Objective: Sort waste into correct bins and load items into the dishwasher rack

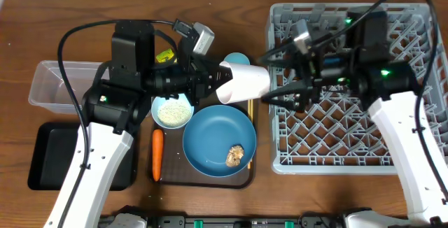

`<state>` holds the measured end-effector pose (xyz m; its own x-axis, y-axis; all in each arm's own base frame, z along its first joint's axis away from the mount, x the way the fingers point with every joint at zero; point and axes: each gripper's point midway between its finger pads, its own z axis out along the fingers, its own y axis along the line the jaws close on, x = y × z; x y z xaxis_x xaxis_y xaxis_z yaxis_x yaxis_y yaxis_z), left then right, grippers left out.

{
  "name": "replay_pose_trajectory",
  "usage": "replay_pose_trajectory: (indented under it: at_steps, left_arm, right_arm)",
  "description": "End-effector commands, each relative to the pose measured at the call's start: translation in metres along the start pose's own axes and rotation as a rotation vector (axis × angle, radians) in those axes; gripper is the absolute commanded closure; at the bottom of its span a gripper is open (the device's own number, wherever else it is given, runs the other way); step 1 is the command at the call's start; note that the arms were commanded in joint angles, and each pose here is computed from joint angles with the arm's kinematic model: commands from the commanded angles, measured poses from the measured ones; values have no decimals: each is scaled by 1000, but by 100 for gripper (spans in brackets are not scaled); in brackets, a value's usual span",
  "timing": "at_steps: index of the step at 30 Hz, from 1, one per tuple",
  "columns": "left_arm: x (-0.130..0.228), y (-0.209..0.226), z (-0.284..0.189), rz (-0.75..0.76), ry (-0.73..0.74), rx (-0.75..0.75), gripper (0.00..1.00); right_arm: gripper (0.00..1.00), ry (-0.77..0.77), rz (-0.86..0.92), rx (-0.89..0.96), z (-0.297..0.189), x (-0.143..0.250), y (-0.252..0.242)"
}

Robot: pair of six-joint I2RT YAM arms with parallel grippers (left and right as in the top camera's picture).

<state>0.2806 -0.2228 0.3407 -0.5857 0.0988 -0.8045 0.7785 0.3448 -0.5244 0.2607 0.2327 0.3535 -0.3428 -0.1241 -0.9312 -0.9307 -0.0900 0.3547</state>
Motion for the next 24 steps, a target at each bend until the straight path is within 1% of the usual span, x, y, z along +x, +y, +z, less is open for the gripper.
replay_pose_trajectory:
  at_steps: [1, 3, 6, 8, 10, 14, 16, 17, 18, 19, 20, 21, 24]
  left_arm:
    - [-8, -20, -7, 49, -21, 54, 94]
    - [-8, -21, -7, 50, -21, 59, 94]
    - [-9, -29, -8, 62, -23, 99, 94]
    - [-10, -30, -8, 69, -26, 107, 94]
    - [-11, -31, -9, 78, -31, 107, 94]
    - [-14, -32, -9, 96, -41, 108, 94]
    - [-15, -32, -9, 103, -46, 102, 92]
    - [-16, -30, -9, 103, -47, 95, 87]
    - [-16, -30, -9, 106, -49, 92, 72]
    - [-17, -28, -9, 105, -50, 81, 53]
    - [-17, -25, -9, 104, -52, 65, 44]
    - [-18, -22, -9, 103, -55, 45, 39]
    - [-20, -4, -9, 92, -64, -56, 29]
  right_arm:
    - [12, -7, -67, -79, 11, -6, 16]
    - [16, -4, -82, -93, 15, -7, 18]
    - [31, -4, -100, -99, 17, -8, 19]
    - [37, -4, -103, -99, 17, -8, 19]
    - [45, 1, -91, -88, 17, -7, 17]
    - [52, 38, -23, 10, 18, -2, 1]
    - [55, 44, -7, 29, 18, -1, -3]
    - [57, 46, -7, 34, 18, 0, -3]
    - [61, 47, -7, 39, 18, 0, -4]
    - [62, 51, -2, 50, 17, 0, -6]
    - [62, 56, 10, 68, 17, 1, -9]
    - [63, 63, 25, 100, 16, 2, -14]
    - [66, 81, 76, 228, 6, 5, -31]
